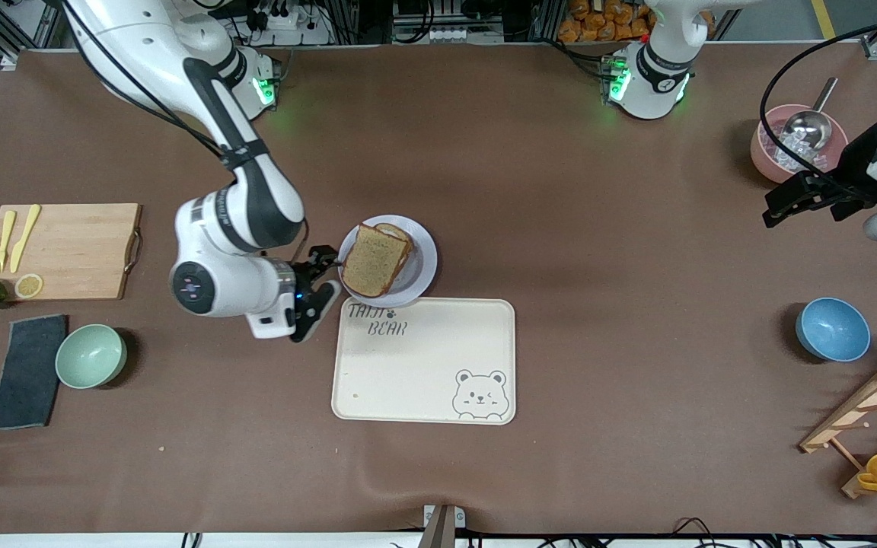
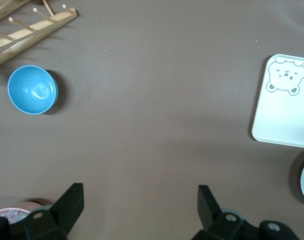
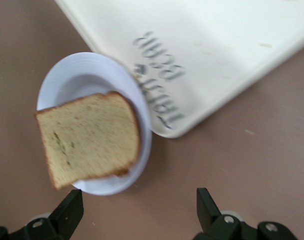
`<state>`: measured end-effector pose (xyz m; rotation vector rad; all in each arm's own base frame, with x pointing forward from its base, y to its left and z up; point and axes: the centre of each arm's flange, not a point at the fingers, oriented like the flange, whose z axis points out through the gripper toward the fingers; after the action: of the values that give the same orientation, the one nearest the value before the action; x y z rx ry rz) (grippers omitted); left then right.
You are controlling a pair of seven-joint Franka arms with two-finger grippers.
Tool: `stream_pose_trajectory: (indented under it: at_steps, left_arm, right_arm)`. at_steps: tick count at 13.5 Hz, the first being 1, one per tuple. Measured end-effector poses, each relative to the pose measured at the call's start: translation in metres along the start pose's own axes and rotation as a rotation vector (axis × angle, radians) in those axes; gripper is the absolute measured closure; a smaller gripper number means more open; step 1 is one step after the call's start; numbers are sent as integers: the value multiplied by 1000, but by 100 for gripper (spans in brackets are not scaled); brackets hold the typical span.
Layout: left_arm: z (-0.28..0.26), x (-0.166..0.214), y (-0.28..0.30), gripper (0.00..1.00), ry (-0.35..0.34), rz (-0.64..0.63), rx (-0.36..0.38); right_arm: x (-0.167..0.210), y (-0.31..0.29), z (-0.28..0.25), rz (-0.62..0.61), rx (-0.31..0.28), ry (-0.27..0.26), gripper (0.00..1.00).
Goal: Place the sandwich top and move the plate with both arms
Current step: 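Withdraw the right gripper while the left gripper reaches toward the plate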
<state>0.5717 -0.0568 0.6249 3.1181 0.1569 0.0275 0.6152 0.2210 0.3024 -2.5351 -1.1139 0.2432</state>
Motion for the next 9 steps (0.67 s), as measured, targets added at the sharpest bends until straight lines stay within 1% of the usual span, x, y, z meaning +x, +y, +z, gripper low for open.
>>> stream_pose_trajectory:
  at_steps: [2, 3, 5, 6, 7, 8, 9]
  left_arm:
    - [11, 4, 6, 0, -19, 10, 1]
    - [18, 6, 9, 0, -31, 15, 2]
    - [30, 10, 15, 0, -55, 23, -7]
    - [34, 11, 18, 0, -68, 27, -18]
    - [38, 10, 21, 0, -86, 31, -31]
    - [41, 9, 25, 0, -104, 36, -57]
    - [48, 7, 30, 0, -133, 51, -102]
  right_arm:
    - [-36, 37, -48, 82, -41, 21, 0]
    - [-63, 57, -74, 136, -48, 17, 0]
    - [-135, 97, -132, 262, -70, 6, 0]
    - [-172, 112, -161, 316, -100, 3, 0]
    - [-208, 121, -193, 367, -158, -5, 0]
    - [-236, 122, -222, 406, -223, -18, 0]
    - [-257, 113, -250, 464, -267, -15, 0]
